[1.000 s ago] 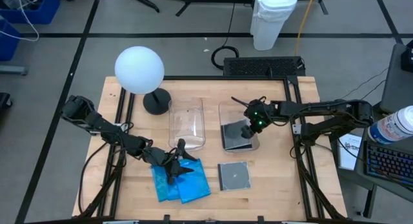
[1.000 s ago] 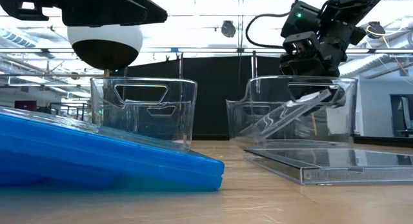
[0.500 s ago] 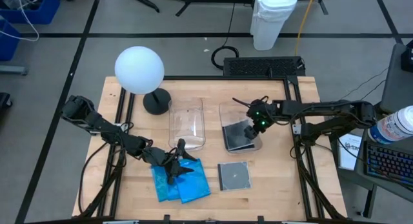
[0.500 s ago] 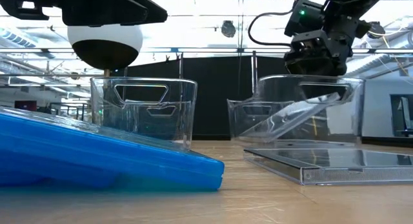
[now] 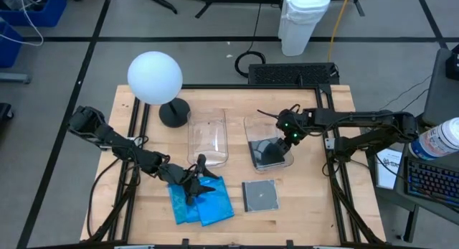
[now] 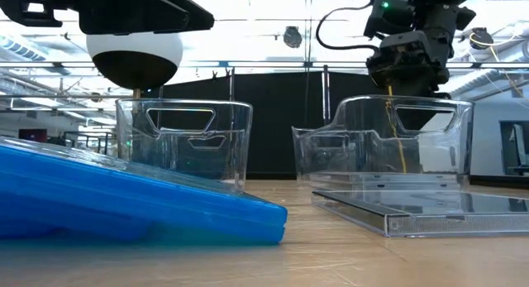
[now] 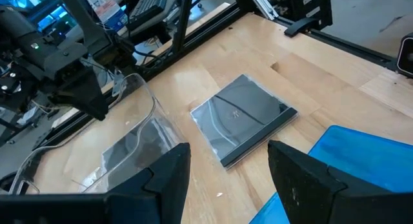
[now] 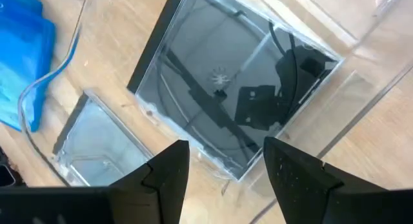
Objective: Pick & place jewel cases by type
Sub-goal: Put the black CD case into the right transparent bin
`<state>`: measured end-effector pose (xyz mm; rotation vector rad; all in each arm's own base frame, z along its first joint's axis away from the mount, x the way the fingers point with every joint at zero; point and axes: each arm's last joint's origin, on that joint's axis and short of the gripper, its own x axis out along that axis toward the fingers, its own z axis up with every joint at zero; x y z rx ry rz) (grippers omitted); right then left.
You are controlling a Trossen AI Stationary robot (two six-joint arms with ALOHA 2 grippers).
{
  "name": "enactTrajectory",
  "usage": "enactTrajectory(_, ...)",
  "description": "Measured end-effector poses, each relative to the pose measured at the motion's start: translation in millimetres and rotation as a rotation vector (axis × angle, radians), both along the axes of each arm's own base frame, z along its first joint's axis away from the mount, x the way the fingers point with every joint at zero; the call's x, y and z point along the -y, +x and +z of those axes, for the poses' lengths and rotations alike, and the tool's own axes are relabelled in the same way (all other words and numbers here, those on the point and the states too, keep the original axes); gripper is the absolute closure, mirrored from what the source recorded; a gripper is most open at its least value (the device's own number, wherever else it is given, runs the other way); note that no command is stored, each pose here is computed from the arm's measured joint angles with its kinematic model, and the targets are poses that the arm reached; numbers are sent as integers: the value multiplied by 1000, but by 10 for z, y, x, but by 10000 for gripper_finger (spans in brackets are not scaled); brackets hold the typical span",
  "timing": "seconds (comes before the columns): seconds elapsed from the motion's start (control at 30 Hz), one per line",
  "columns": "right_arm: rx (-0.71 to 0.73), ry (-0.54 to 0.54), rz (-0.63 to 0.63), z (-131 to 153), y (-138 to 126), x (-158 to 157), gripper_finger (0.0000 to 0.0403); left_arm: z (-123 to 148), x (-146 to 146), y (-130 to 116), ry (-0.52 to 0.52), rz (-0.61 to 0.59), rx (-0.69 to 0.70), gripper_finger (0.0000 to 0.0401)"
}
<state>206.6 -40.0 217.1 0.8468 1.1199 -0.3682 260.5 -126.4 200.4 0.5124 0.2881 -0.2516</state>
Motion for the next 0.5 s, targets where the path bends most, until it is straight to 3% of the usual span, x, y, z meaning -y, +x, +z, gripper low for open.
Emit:
enactTrajectory(0.27, 117, -80, 134, 279, 71, -44, 211, -6, -1, -2, 2, 1, -7, 190)
enactTrajectory(0.4, 259, -223, 262, 603, 86, -120, 211, -48, -7, -34, 46, 39, -50, 190)
enactTrajectory(0.5, 343, -407, 346, 839, 32, -177, 218, -49, 3, -68, 74, 96, -58, 190)
